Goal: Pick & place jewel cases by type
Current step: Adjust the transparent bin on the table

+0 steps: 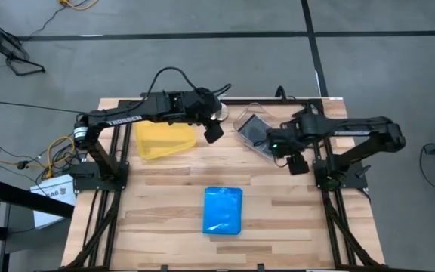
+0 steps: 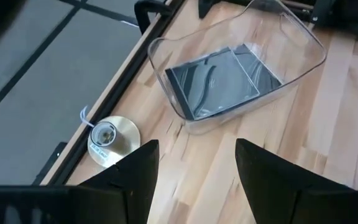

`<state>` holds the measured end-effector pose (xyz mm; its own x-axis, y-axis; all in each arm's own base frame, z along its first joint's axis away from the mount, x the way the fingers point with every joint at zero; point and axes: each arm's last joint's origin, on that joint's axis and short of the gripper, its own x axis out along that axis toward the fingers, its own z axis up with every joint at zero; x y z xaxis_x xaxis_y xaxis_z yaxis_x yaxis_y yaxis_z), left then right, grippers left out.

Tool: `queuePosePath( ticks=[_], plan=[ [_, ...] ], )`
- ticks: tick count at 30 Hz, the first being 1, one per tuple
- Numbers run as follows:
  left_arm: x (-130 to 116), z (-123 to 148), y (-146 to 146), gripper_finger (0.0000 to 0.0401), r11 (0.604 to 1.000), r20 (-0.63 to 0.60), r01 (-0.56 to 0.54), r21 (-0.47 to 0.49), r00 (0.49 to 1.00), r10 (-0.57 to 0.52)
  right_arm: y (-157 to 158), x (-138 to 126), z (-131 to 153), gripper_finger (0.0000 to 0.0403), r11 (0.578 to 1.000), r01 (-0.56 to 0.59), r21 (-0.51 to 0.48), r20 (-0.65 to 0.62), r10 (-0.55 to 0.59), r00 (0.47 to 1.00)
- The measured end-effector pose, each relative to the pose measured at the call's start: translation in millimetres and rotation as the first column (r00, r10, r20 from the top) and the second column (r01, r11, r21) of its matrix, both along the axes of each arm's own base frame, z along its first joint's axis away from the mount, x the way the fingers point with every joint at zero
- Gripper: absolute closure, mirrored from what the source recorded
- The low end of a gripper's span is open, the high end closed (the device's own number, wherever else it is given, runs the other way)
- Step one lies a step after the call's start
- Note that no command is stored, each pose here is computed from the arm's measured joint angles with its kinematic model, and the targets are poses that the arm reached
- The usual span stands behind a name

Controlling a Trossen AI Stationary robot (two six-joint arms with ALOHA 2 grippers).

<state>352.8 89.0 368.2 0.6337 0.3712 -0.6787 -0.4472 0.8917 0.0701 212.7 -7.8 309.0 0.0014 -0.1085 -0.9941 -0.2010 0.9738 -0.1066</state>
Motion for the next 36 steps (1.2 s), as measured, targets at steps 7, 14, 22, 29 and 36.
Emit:
queuePosePath(
  ticks=[7,14,22,29,36],
  plan=[
    [-6.8,7.1,4.1,0.0195,1.000,0.012,-0.006,0.020,1.000,0.006,-1.1,26.9,-28.7,0.0185,0.997,-0.062,0.041,-0.080,0.065,0.995],
    [-15.4,14.1,10.6,0.0195,0.999,0.028,-0.029,0.024,0.999,0.028,-6.2,47.3,-53.1,0.0191,0.995,-0.029,0.100,-0.143,0.043,0.989],
    [-28.8,25.8,15.7,0.0195,0.998,0.056,-0.054,0.032,0.997,0.052,-16.2,61.3,-72.5,0.0195,0.991,0.063,0.116,-0.165,-0.043,0.985],
    [-34.3,29.8,16.9,0.0195,0.998,0.060,-0.061,0.035,0.996,0.059,-24.1,56.1,-84.2,0.0251,0.983,0.154,0.104,-0.160,-0.136,0.978],
    [-35.0,28.7,16.7,0.0195,0.998,0.046,-0.059,0.033,0.997,0.058,-24.4,53.3,-93.1,0.0353,0.978,0.187,0.097,-0.168,-0.169,0.971]
  ],
)
